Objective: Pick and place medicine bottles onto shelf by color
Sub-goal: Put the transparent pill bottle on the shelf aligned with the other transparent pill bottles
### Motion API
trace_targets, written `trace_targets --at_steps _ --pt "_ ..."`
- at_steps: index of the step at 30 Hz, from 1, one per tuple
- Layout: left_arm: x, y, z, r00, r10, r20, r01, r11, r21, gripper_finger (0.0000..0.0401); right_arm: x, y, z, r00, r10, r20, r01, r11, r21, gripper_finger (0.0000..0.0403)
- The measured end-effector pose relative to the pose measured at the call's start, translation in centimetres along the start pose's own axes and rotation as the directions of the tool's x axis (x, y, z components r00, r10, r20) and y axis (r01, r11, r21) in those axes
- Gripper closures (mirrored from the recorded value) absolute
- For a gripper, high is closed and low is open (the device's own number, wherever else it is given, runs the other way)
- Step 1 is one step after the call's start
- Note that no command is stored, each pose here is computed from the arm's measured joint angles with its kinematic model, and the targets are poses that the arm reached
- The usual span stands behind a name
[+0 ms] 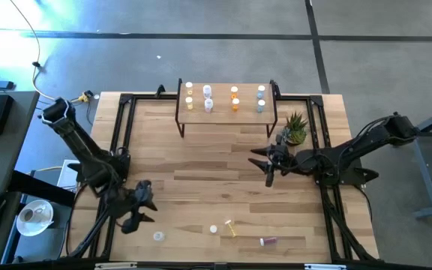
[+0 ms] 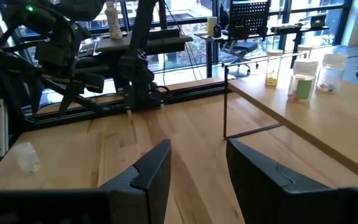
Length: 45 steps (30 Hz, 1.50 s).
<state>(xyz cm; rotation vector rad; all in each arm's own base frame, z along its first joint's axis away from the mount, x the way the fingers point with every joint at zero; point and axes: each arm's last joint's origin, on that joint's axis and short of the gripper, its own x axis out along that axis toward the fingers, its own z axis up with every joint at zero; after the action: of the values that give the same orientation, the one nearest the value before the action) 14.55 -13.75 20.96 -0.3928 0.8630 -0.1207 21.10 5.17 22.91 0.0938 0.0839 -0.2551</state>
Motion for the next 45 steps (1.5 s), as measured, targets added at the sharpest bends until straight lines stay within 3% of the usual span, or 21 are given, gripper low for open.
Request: trace_targets --at_steps 12,19,29,45 --pt "1.7 -1.8 -3.5 0.991 0.024 -0.131 -0.038 0.994 -0.106 0.0208 -0.1 0.2 0.0 1.000 0.011 -0.001 -0.011 1.000 0.015 0.0256" --pt "3.8 -2.7 -4.3 0.979 -0.030 -0.201 -0.006 0.984 -0.177 0.0206 -0.1 0.2 0.0 1.000 0.019 -0.002 -0.019 1.000 0.014 0.0256" --pt "5.8 -3.0 -5.5 0.951 -0.045 -0.305 -0.041 0.962 -0.270 0.0170 -0.1 0.3 0.0 1.000 0.027 -0.003 -0.027 1.000 0.014 0.0256" --pt "6.6 -4.1 -5.9 0.996 -0.020 -0.084 0.000 0.971 -0.240 0.0178 -0.3 0.6 -0.2 0.999 0.047 -0.013 -0.047 0.999 0.009 0.0256"
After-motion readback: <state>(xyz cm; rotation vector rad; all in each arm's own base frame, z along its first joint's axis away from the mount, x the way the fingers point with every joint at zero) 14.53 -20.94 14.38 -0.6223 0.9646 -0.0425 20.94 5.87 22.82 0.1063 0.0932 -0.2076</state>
